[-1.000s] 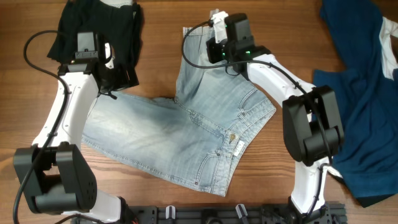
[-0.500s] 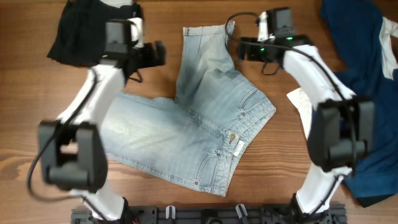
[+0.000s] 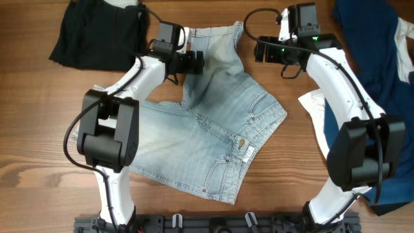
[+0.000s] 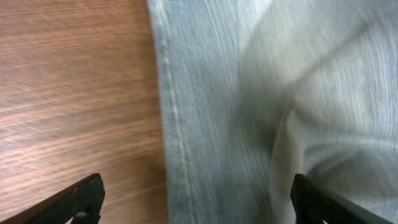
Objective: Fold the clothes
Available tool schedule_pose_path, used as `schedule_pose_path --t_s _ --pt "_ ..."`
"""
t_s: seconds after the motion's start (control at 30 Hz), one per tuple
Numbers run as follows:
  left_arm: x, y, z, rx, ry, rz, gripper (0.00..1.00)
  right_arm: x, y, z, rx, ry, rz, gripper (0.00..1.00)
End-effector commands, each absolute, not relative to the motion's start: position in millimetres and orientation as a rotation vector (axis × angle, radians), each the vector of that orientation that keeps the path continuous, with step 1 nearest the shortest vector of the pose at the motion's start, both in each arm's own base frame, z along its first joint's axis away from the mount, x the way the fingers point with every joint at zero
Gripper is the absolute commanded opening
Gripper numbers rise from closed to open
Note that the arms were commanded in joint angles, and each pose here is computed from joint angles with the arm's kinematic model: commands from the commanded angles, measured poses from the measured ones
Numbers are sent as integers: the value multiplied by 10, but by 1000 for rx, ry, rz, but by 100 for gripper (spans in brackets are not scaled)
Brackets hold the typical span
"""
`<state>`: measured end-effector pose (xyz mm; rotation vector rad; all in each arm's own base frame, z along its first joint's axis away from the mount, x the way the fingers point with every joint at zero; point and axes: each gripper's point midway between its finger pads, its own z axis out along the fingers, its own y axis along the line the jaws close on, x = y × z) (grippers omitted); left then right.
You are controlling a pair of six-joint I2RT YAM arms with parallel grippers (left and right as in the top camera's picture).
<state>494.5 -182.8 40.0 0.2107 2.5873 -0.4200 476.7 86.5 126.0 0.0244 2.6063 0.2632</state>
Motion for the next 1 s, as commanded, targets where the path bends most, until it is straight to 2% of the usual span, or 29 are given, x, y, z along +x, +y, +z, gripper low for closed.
schedule_pose_path --t_s 0.0,0.13,0.23,0.3,0.43,0.63,0.73,0.97 --pt "4875 -1856 153 282 2641 -326 92 4802 828 1312 45 2593 249 100" --pt "4831 -1785 43 273 2675 -239 82 4800 839 1311 56 2594 259 99" --pt "4835 -1753 38 244 2680 -222 65 4798 843 1311 56 2594 262 100" --pt "4829 -1752 35 243 2683 -222 48 4796 843 1310 59 2596 263 100" --pt "4747 -1737 -4 195 2726 -224 4 4790 842 1306 59 2598 263 100" --pt "4727 -1465 27 -40 2747 -70 4 4794 842 1289 61 2601 263 100" --pt "4664 -1161 243 -204 2732 77 4 4781 841 1208 63 2620 261 100" --pt "4190 -687 791 -336 2807 220 4 4657 858 954 99 2704 282 99"
